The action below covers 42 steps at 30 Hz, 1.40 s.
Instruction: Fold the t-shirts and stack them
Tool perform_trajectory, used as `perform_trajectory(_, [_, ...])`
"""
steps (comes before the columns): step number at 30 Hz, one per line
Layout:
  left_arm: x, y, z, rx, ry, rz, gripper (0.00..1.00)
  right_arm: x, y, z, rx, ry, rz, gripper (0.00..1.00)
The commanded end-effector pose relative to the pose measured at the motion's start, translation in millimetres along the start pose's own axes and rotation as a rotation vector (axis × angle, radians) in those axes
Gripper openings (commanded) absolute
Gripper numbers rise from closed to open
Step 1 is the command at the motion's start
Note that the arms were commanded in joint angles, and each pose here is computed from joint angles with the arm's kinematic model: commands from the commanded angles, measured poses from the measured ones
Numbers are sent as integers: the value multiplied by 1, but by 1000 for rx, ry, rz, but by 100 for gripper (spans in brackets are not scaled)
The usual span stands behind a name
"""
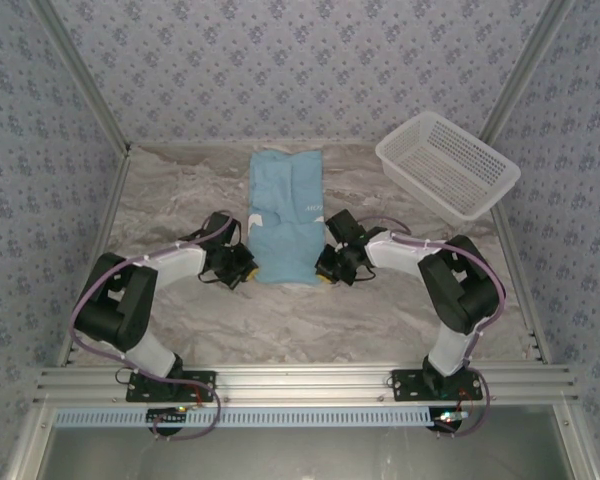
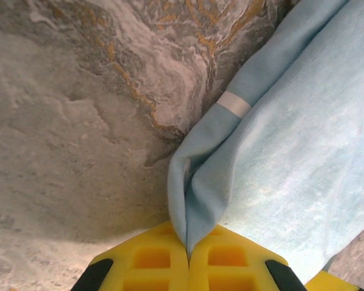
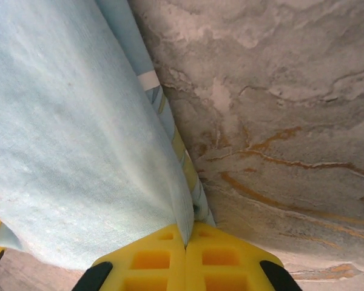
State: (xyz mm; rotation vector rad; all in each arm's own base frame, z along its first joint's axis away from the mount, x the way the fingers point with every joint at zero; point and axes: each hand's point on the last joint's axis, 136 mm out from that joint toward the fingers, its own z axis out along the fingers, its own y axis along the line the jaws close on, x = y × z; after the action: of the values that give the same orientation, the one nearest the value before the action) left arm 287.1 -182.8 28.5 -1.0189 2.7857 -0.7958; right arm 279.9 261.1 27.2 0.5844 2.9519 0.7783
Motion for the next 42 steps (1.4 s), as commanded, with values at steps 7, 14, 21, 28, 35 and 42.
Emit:
perform_trajectory(7, [48,11,-44,-44,66,167,0,44,-6,-35,70,-18,-103,0])
perform_trajectory(14, [105,44,-84,-49,132,233,0,110,-22,-64,75,15,-173,0])
perform_trajectory(21, [151,72,-131,66,178,204,0,168,-24,-104,6,50,-168,0])
perform_trajectory(28, [161,54,-177,234,160,117,0,189,8,-151,-84,33,-161,0])
perform_trajectory(35, [136,17,-180,235,35,33,0,152,34,-166,-104,41,-72,0])
perform_trajectory(42, [85,-27,-165,217,-17,-109,1,80,70,-161,-152,46,8,0])
